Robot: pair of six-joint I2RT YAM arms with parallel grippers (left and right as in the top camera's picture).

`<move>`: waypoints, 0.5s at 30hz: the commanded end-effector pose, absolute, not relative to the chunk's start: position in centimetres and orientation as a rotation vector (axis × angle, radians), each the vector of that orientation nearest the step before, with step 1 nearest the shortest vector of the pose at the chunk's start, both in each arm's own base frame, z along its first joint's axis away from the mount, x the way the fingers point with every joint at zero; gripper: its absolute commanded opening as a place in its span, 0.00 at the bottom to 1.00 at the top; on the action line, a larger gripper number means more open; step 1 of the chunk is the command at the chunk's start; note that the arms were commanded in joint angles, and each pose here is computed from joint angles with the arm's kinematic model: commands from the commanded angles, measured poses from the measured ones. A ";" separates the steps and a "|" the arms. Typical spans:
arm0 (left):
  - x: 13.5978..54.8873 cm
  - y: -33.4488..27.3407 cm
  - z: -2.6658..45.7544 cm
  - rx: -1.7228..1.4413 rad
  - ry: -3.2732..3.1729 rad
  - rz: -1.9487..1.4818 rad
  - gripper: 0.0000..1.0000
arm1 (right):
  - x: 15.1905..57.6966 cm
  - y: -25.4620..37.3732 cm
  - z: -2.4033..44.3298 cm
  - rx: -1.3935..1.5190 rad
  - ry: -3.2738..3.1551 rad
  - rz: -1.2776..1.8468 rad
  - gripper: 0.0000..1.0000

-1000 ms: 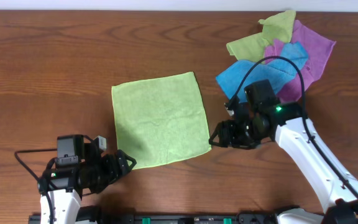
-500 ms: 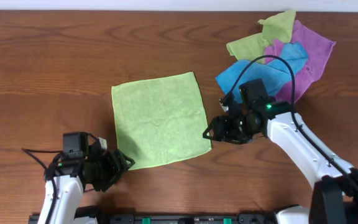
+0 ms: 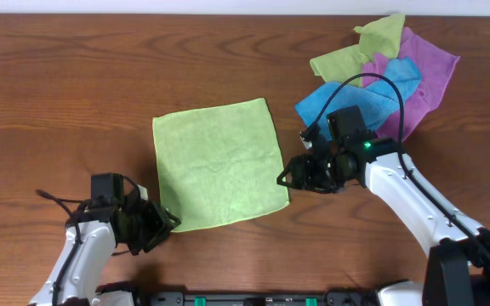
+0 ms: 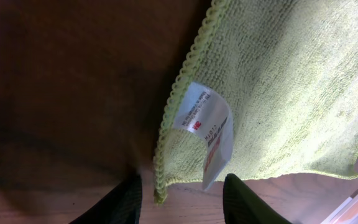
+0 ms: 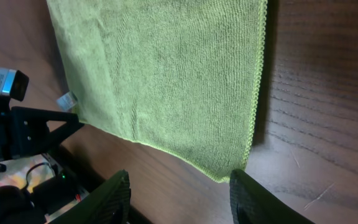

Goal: Fold the cloth

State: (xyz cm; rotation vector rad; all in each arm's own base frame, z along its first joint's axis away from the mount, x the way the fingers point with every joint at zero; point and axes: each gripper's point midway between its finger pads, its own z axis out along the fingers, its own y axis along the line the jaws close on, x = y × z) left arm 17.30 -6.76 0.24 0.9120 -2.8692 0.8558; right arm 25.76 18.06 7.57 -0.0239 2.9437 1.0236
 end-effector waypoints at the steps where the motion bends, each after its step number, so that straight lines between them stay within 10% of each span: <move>1: 17.1 -5.8 -1.0 0.927 -2.888 0.751 0.41 | 25.6 18.2 7.4 -0.005 2.953 1.043 0.51; 5: 17.5 -5.6 -1.3 0.929 -2.898 0.750 0.06 | 25.4 18.1 7.3 0.000 2.964 1.041 0.48; 15: 17.3 -5.5 -1.6 0.942 -2.887 0.722 0.06 | 23.5 16.8 5.8 0.121 3.104 0.944 0.46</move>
